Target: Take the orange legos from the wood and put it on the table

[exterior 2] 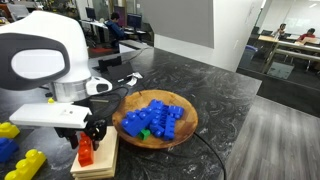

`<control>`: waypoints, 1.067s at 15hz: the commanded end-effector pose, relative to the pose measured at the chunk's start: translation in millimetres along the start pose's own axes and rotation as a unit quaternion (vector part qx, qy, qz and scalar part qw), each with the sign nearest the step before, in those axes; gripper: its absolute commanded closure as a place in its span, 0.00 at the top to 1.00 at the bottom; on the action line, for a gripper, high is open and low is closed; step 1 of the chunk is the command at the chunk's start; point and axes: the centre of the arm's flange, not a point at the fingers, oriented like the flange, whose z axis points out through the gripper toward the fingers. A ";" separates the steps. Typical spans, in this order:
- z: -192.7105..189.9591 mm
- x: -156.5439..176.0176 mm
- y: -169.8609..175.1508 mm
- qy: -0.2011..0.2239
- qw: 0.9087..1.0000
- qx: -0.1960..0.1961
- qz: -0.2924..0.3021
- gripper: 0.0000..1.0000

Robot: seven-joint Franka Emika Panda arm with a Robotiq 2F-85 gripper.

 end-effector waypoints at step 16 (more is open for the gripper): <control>-72.1 51.1 -53.0 0.048 0.996 -0.014 -0.069 0.10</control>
